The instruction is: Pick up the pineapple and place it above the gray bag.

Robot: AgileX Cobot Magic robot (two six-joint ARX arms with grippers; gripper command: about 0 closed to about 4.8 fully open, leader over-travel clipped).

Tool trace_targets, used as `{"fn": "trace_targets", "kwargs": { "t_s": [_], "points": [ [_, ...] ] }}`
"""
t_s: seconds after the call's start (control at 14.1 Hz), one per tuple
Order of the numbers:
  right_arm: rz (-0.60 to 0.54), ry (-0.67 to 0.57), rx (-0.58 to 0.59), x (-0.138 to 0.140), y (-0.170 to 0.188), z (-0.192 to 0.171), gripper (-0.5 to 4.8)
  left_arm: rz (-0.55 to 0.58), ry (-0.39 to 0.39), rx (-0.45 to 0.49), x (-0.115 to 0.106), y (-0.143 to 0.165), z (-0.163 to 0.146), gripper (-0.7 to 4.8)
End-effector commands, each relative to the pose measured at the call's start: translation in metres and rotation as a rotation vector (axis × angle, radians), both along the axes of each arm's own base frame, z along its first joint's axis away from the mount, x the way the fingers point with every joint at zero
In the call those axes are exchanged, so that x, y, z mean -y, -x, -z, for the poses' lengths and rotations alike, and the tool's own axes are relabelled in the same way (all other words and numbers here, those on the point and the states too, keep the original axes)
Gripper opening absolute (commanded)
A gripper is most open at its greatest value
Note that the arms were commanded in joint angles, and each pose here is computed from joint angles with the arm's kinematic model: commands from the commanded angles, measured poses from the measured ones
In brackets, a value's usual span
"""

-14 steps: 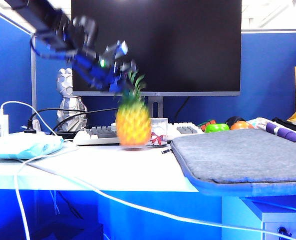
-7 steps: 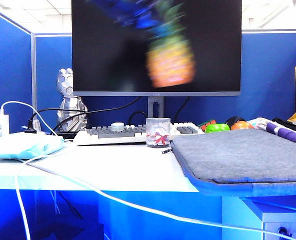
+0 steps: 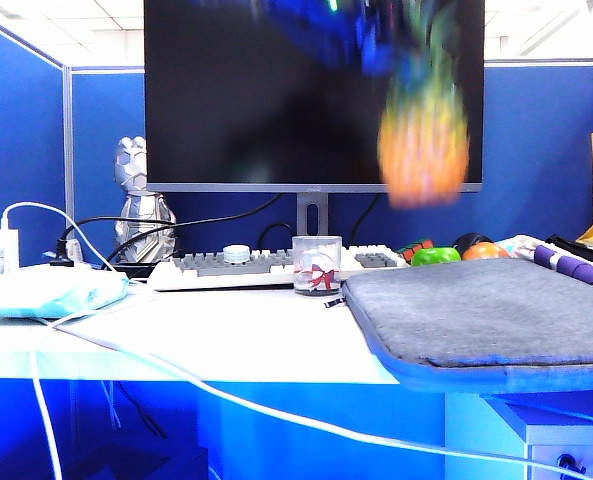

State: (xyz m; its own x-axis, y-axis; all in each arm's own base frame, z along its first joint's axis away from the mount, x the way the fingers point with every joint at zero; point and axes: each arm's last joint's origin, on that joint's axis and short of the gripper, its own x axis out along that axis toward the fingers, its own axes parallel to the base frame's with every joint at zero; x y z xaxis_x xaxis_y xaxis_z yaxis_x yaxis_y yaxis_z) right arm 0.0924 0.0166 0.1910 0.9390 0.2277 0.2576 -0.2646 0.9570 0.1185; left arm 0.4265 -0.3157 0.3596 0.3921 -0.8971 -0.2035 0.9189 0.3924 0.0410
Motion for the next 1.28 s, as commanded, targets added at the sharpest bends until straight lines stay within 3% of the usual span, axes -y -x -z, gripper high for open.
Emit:
{"fn": "trace_targets", "kwargs": {
  "t_s": [0.07, 0.21, 0.57, 1.06, 1.28],
  "points": [
    [-0.003, -0.008, 0.002, 0.0, 0.0, 0.002, 0.05, 0.013, -0.022, -0.085, 0.015, -0.016, 0.045, -0.05],
    [-0.002, -0.008, 0.002, 0.0, 0.0, 0.002, 0.04, 0.046, 0.01, -0.138, 0.025, -0.02, 0.063, -0.05],
    [0.005, -0.009, -0.002, 0.0, -0.001, 0.002, 0.05, 0.114, 0.022, -0.126, 0.048, -0.004, 0.065, -0.05],
    [0.004, -0.01, -0.002, 0.0, -0.001, 0.002, 0.04, 0.093, -0.116, -0.19, 0.054, 0.001, 0.109, -0.05],
    [0.005, -0.009, -0.002, 0.0, -0.001, 0.002, 0.04, 0.093, -0.127, -0.205, 0.054, 0.001, 0.117, -0.05]
  ]
}}
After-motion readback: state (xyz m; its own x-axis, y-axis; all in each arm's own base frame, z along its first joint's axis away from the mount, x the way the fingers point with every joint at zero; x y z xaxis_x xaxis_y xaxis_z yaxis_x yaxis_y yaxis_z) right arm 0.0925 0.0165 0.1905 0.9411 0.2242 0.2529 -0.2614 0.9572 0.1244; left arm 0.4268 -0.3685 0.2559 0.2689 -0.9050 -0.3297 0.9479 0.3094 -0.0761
